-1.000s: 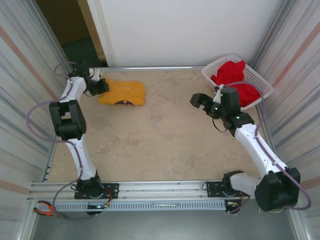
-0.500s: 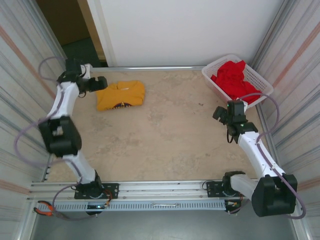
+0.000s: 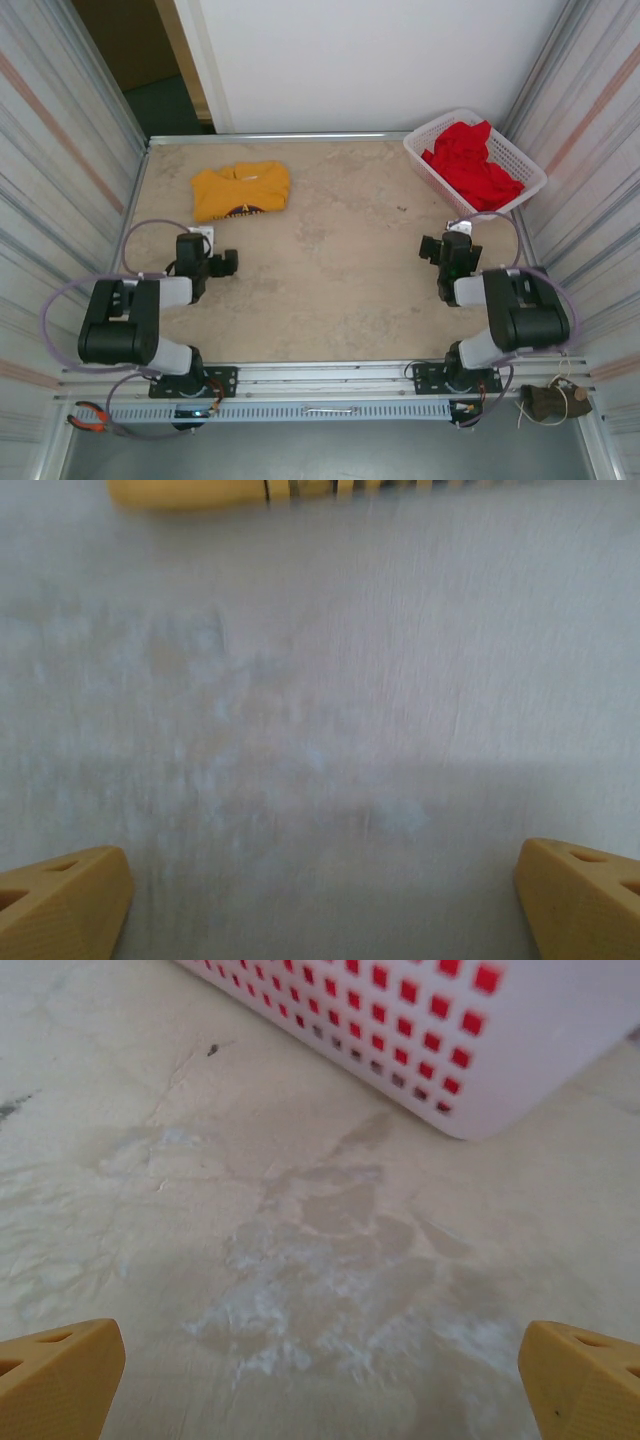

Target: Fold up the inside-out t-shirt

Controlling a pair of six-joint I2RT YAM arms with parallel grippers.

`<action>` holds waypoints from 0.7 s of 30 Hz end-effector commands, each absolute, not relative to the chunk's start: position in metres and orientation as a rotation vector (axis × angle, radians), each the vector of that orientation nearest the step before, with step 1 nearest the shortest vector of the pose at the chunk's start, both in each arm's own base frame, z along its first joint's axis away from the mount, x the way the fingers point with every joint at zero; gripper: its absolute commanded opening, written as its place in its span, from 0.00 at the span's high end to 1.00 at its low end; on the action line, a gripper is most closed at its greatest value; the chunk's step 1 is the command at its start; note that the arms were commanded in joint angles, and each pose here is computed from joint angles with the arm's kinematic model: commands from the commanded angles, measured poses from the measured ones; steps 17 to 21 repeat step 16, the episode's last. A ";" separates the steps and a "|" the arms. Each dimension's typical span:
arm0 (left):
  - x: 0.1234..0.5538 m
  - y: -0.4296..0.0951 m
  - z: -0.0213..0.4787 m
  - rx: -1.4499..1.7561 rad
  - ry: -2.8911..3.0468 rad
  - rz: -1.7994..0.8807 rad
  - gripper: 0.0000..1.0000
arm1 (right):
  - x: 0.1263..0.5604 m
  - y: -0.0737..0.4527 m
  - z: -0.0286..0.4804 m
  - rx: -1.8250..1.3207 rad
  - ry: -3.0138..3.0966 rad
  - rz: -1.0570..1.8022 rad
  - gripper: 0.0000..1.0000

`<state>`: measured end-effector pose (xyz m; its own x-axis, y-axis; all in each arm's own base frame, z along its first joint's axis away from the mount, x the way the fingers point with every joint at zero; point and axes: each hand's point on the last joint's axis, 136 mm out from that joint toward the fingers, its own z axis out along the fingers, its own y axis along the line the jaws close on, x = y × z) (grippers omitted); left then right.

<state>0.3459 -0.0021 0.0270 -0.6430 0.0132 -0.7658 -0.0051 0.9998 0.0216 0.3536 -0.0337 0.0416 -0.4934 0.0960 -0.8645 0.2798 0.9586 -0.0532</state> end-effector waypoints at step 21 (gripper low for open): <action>0.396 -0.006 0.090 0.061 1.973 0.009 0.01 | 0.394 -0.015 0.081 0.116 1.984 0.027 0.01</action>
